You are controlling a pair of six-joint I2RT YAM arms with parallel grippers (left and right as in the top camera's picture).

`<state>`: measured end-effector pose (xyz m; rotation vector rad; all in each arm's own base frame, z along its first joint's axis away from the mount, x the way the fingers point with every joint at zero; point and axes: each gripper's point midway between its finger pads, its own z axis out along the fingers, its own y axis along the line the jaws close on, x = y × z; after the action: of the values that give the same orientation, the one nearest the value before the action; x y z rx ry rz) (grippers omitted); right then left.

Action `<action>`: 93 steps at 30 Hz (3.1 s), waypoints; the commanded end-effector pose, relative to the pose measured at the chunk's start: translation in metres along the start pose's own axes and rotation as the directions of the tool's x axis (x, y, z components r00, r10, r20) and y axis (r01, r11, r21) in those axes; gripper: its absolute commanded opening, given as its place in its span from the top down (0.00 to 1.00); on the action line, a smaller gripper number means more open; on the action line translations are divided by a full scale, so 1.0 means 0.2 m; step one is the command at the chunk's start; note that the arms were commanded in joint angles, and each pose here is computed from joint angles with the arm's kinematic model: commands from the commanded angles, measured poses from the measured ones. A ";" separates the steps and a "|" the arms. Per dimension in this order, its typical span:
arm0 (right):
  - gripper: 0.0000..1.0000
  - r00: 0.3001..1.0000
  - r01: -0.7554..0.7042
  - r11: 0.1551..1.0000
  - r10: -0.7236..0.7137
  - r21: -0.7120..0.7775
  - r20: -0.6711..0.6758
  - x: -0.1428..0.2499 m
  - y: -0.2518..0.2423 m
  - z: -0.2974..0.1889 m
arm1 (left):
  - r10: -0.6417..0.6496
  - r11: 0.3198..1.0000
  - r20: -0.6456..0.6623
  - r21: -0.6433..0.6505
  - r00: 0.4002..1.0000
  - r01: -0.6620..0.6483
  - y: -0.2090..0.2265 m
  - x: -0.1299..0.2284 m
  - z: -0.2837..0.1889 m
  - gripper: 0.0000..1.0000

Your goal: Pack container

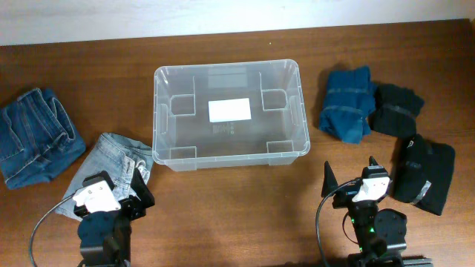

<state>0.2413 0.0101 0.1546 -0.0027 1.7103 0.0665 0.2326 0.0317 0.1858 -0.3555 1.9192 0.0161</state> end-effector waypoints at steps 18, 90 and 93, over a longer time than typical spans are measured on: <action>0.02 1.000 0.007 1.000 -0.007 0.025 0.006 0.00 -0.02 0.00 | -0.011 0.996 0.027 0.093 1.000 0.008 -0.03 0.30 0.17 0.01; 0.02 1.000 0.007 1.000 -0.007 0.025 0.006 0.00 -0.02 0.00 | -0.005 0.996 -0.011 0.085 1.000 0.005 -0.01 0.39 0.19 0.01; 0.02 1.000 0.007 1.000 -0.007 0.025 0.006 0.00 -0.02 0.00 | -0.005 0.996 -0.011 0.085 1.000 0.005 -0.01 0.39 0.19 0.01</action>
<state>0.2414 0.0089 0.1553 0.0023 1.7060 0.0601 0.2439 0.0201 0.1054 -0.3105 1.9191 -0.0542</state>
